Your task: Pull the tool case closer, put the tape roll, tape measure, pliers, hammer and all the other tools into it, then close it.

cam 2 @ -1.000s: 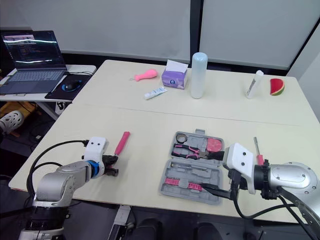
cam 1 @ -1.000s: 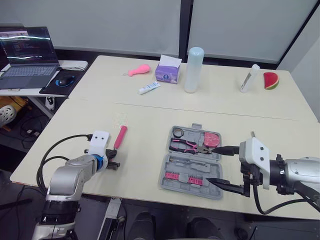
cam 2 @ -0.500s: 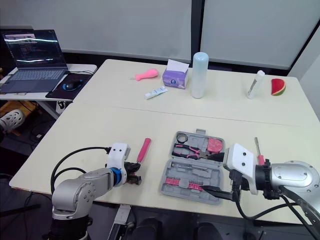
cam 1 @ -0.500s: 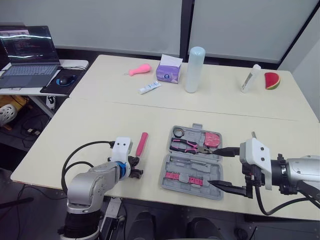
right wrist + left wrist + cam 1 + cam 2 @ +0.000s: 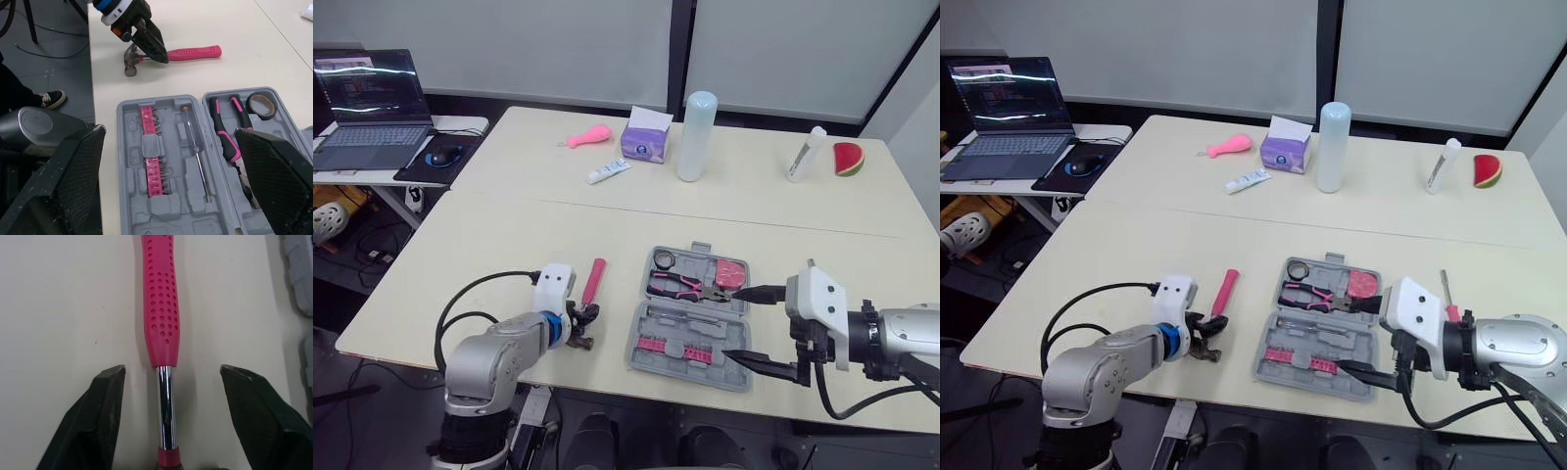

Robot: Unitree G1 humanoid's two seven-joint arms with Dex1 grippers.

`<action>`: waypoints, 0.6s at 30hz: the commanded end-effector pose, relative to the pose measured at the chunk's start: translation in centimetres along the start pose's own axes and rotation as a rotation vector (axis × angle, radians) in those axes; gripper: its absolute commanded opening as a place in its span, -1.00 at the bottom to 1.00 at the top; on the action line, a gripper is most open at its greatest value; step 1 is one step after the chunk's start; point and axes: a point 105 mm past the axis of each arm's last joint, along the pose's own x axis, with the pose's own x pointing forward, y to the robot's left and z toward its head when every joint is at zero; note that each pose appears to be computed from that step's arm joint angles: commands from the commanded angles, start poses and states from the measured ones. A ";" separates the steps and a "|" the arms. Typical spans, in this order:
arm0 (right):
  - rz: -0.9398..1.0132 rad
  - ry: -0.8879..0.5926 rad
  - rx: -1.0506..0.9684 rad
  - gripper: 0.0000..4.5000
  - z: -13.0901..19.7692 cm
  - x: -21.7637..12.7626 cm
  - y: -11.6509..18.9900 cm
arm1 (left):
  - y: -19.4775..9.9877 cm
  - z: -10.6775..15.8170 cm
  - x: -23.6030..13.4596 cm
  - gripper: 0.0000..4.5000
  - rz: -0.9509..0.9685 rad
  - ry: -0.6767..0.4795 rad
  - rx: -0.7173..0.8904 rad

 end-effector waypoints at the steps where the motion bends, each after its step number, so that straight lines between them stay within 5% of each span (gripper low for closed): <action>1: -0.036 -0.026 -0.040 1.00 1.0 -0.4 0.2 | -1.4 3.3 -2.8 0.93 -0.148 -0.126 0.140; 3: -0.045 -0.030 -0.037 1.00 1.1 -0.4 0.3 | -1.9 4.2 -3.6 0.93 -0.225 -0.160 0.211; 5: -0.075 -0.031 -0.030 1.00 1.0 0.0 0.5 | -2.4 6.1 -4.4 0.93 -0.402 -0.245 0.596; 7: -0.093 -0.030 -0.013 1.00 0.8 0.4 0.9 | -1.5 6.1 -4.3 0.93 -0.536 -0.207 0.957; 13: -0.090 0.000 0.016 1.00 0.3 1.5 1.8 | 1.2 7.3 -2.3 0.93 -0.743 -0.134 1.627; 18: -0.080 -0.004 0.032 1.00 0.4 2.2 1.8 | 0.9 7.4 -0.4 0.93 -0.891 -0.061 2.030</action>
